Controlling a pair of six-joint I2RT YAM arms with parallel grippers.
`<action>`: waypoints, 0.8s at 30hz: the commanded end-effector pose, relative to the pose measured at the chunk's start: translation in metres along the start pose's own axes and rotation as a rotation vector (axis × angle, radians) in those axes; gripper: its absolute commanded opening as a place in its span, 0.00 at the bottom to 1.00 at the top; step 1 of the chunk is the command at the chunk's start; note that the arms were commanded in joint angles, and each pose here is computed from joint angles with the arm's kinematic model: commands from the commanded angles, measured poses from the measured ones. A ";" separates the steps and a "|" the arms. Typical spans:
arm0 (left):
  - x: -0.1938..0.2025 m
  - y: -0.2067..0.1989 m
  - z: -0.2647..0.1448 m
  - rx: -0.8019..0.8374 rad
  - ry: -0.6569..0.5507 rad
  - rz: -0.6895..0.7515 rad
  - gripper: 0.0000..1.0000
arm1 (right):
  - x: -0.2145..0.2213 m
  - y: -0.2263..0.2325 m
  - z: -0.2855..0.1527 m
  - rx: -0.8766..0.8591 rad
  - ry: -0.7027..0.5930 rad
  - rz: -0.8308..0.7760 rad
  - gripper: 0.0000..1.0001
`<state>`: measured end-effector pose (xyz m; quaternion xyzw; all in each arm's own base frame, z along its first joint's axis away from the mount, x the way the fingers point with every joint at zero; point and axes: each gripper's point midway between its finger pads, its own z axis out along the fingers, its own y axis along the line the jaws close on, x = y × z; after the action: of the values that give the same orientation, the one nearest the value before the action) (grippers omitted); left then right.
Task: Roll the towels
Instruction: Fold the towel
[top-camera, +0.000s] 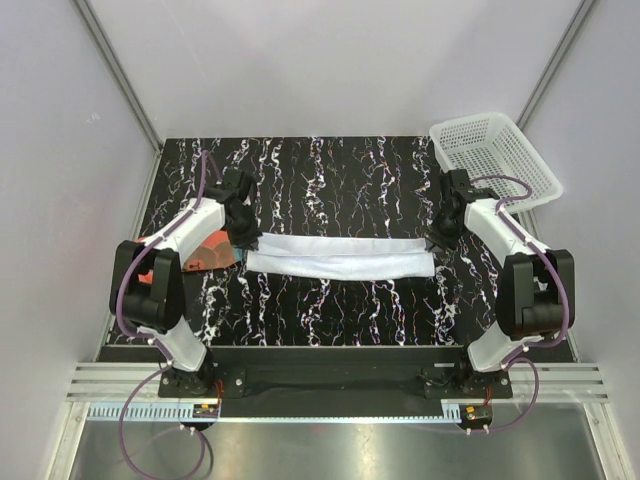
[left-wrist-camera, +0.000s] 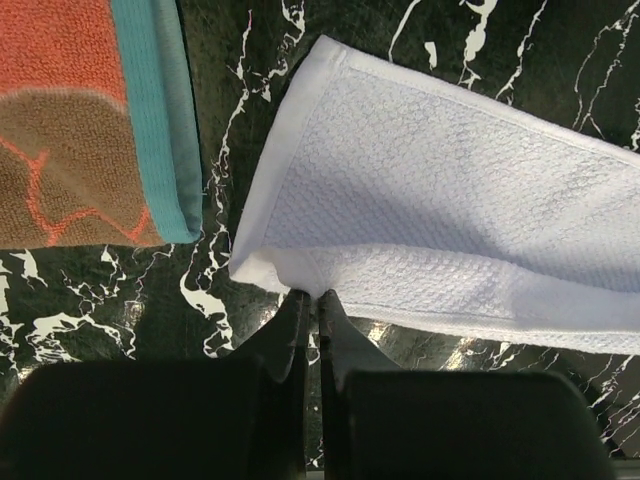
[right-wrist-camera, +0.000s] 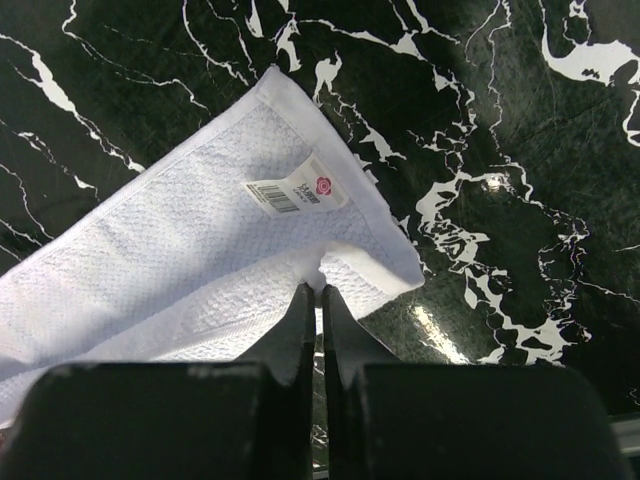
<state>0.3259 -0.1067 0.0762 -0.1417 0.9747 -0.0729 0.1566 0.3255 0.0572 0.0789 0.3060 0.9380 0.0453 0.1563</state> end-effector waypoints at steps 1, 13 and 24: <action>-0.019 -0.008 -0.005 0.025 -0.035 0.024 0.00 | -0.025 0.005 -0.004 -0.008 -0.071 -0.002 0.00; -0.029 -0.009 0.010 -0.001 -0.004 0.029 0.01 | -0.032 0.007 0.008 0.003 -0.057 -0.008 0.00; -0.037 -0.005 0.029 -0.031 0.017 0.007 0.12 | -0.037 0.006 0.025 0.023 -0.041 -0.004 0.00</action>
<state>0.3529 -0.1073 0.0505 -0.1387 0.9810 -0.0566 0.1233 0.3468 0.0488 0.0585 0.3053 0.9407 0.0329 0.1441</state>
